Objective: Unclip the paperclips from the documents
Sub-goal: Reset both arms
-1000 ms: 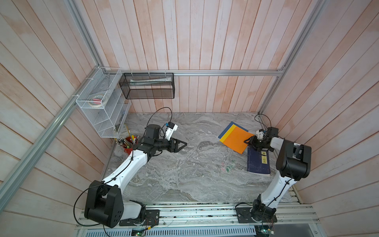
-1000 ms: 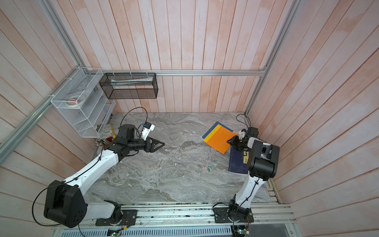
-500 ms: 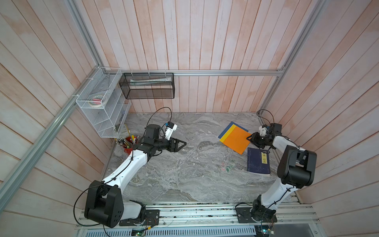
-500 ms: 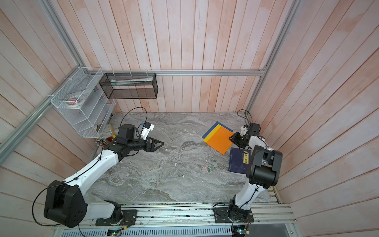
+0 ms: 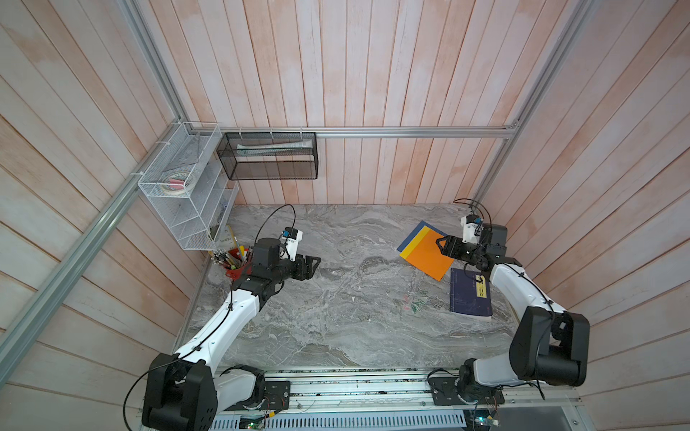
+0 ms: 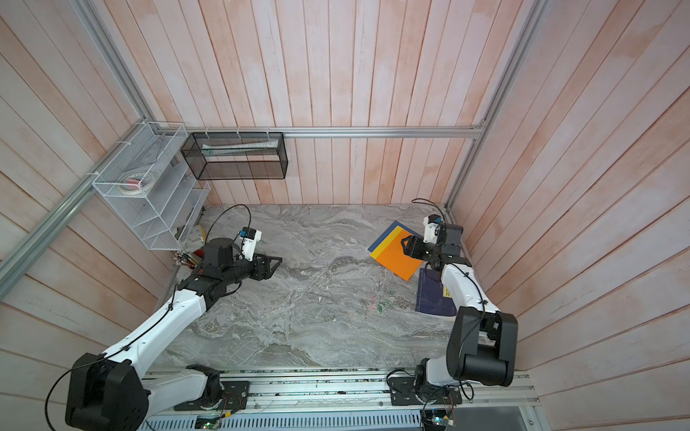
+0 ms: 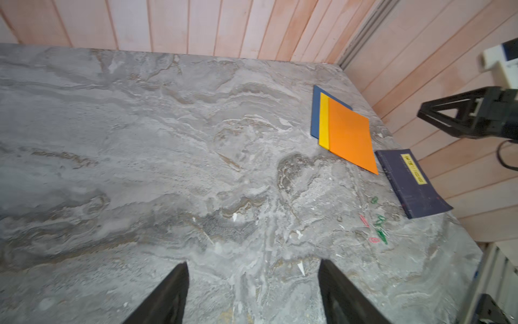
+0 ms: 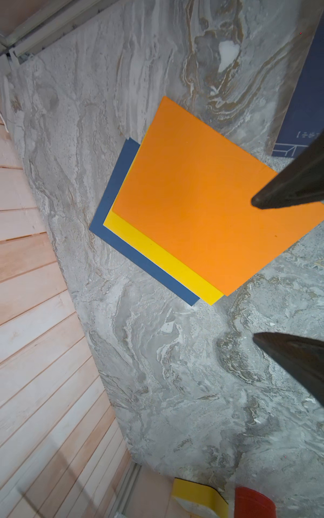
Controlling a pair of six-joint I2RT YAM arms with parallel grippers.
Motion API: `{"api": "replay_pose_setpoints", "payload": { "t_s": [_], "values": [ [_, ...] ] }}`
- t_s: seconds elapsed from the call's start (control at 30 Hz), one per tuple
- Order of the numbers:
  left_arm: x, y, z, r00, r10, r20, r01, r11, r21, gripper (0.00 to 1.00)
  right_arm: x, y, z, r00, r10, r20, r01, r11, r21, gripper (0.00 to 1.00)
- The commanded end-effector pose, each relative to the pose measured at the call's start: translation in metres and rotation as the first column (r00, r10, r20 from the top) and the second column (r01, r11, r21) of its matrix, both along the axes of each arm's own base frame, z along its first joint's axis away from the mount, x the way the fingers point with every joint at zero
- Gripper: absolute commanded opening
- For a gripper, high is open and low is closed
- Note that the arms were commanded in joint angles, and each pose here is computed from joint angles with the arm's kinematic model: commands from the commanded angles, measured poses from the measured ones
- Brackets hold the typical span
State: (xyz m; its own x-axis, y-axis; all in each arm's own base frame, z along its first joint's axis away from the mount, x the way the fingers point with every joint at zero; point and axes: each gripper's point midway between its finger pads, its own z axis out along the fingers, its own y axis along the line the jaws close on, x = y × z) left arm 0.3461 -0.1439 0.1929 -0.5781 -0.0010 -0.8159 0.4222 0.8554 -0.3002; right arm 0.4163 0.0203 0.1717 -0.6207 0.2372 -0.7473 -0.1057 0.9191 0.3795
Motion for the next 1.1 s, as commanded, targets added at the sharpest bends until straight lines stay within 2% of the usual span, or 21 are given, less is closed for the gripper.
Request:
{"api": "replay_pose_setpoints", "payload": {
  "t_s": [0.0,0.17,0.33,0.57,0.73,1.07],
  "values": [
    [0.012,0.031,0.005,0.983,0.14,0.12,-0.149,0.986,0.068,0.77,0.004,0.013,0.018,0.989,0.053,0.139,-0.042,0.996,-0.079,0.76],
    [0.013,0.057,0.0,0.953,0.225,0.202,-0.247,0.965,0.089,0.77,0.0,0.014,0.016,0.975,0.048,0.217,-0.02,0.991,-0.128,0.84],
    [0.017,0.083,0.008,0.902,0.302,0.308,-0.336,0.939,0.065,0.77,-0.011,0.001,0.013,0.949,-0.009,0.316,0.073,0.979,-0.192,0.92],
    [0.021,0.116,0.002,0.842,0.398,0.365,-0.443,0.896,0.045,0.77,-0.022,-0.008,0.006,0.907,-0.022,0.42,0.138,0.959,-0.246,0.93],
    [0.019,0.134,-0.001,0.784,0.426,0.452,-0.497,0.866,0.046,0.77,-0.024,-0.012,-0.004,0.891,-0.024,0.452,0.163,0.949,-0.271,0.93],
    [0.021,0.146,-0.019,0.73,0.451,0.514,-0.539,0.842,0.027,0.77,-0.033,-0.018,-0.015,0.853,-0.046,0.52,0.212,0.94,-0.266,0.93]
  ]
}}
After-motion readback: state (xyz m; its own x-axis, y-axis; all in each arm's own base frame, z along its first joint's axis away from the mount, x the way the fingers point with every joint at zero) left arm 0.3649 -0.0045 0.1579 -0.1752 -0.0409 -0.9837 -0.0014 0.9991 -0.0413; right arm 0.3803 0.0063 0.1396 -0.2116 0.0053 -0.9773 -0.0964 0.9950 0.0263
